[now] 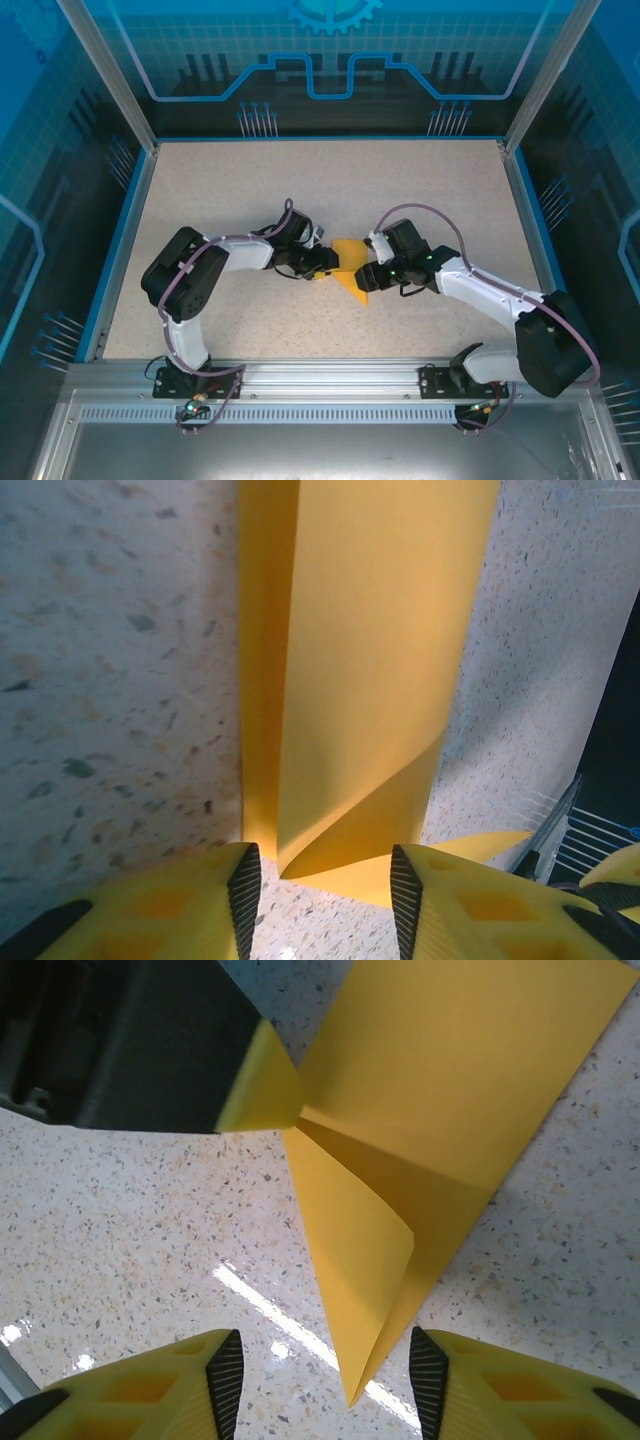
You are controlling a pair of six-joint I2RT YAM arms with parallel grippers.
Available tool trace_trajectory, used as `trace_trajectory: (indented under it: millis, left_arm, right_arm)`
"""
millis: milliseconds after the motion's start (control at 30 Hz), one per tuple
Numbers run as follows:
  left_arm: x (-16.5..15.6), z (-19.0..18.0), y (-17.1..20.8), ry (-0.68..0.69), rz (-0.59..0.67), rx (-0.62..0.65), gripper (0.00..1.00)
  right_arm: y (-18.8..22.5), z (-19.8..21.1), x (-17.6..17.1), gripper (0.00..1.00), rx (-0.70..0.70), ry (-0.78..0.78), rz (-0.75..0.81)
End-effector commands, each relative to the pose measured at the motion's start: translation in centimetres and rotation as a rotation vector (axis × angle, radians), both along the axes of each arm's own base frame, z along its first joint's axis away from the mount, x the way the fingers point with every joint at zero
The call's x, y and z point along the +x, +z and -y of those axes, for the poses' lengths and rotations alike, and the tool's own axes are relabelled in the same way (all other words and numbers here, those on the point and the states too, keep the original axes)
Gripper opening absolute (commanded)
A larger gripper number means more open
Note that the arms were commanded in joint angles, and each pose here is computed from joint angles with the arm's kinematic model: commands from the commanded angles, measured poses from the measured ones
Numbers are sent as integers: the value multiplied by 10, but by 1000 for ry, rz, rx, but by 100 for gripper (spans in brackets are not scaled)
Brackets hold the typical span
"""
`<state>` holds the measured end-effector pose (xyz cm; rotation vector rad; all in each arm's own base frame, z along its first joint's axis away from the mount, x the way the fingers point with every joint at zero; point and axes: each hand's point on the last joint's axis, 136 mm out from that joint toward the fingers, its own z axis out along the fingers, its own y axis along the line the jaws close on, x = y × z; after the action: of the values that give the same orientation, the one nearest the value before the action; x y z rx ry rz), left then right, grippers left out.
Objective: Fold a paper plane with a square sheet of paper (fold left side to right side)
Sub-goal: Fourth fold the wing at the center of the table.
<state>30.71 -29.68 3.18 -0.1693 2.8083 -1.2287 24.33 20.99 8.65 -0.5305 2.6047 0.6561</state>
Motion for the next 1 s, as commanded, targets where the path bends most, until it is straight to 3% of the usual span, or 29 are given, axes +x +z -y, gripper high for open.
trace_trajectory:
  millis: [0,233,533,967]
  left_arm:
    - [1,10,4,-25,-8,-25,40]
    - [4,14,16,-15,2,-51,33]
    - [6,20,36,-1,-14,-96,34]
    - [8,21,45,30,-49,-100,36]
  right_arm:
    - [11,-5,-3,51,7,36,64]
    - [17,-21,-19,51,-22,131,146]
    - [-17,-50,-12,51,-176,181,172]
    - [-39,-37,-1,49,-340,138,220]
